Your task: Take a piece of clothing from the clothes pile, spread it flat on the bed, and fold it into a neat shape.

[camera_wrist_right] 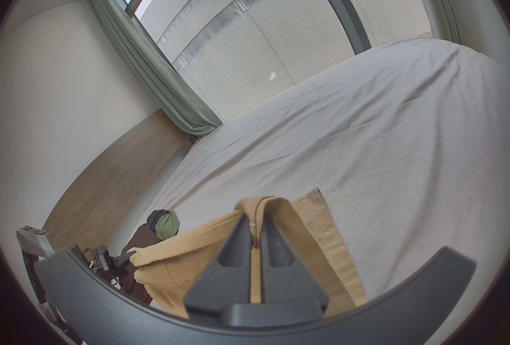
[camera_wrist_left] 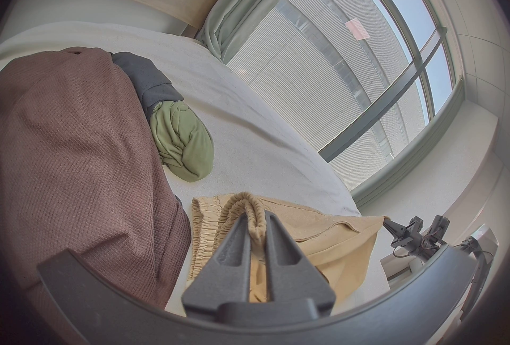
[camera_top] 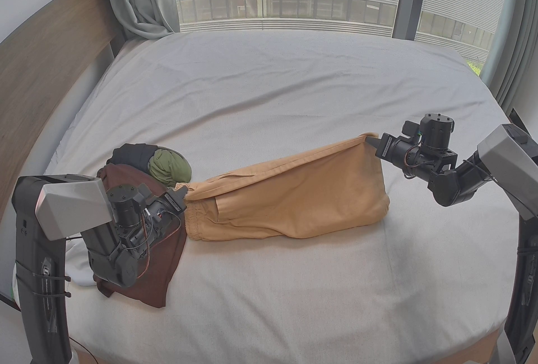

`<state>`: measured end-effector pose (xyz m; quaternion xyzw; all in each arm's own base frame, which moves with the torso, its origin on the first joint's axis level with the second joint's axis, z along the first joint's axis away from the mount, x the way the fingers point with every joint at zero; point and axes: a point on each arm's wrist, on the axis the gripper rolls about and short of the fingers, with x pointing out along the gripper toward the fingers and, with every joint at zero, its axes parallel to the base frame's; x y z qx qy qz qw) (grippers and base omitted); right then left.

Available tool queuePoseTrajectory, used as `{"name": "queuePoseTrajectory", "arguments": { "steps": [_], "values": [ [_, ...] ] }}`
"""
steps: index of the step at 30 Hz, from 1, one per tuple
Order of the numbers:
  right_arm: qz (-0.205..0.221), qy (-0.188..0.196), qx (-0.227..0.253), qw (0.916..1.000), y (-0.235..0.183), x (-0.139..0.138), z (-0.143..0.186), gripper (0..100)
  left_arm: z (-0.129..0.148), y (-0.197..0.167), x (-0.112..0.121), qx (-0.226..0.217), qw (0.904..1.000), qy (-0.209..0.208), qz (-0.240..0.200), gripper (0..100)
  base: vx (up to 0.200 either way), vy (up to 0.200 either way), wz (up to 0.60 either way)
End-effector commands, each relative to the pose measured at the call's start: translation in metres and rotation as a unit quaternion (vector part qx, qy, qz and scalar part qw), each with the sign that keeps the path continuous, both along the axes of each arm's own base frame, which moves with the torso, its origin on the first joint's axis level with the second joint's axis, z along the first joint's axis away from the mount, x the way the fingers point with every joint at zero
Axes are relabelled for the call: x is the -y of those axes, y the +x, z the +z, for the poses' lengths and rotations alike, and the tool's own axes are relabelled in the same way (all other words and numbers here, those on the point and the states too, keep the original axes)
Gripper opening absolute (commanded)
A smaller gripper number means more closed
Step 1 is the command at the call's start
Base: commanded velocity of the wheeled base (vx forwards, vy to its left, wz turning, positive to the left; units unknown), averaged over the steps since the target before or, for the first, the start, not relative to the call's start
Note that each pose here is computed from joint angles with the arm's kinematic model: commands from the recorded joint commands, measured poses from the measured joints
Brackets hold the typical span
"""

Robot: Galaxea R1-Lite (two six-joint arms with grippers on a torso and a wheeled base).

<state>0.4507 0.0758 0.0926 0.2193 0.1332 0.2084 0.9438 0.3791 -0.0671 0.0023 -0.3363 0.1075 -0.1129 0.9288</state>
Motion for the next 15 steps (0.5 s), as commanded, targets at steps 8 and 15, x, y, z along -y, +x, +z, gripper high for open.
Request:
{"name": "queuePoseTrajectory", "arguments": {
  "steps": [8,15],
  "values": [
    [0.001,0.0,0.004,1.0,0.0102,-0.0019,-0.0148,0,-0.0097,0.0056,0.0007,-0.004,1.0,-0.001,-0.003,0,0.0,0.0,0.0],
    [0.001,0.0,0.006,1.0,0.013,-0.0024,-0.0211,0,-0.0092,0.0062,0.0003,-0.003,1.0,-0.002,-0.004,0,0.0,0.0,0.0]
  ]
}}
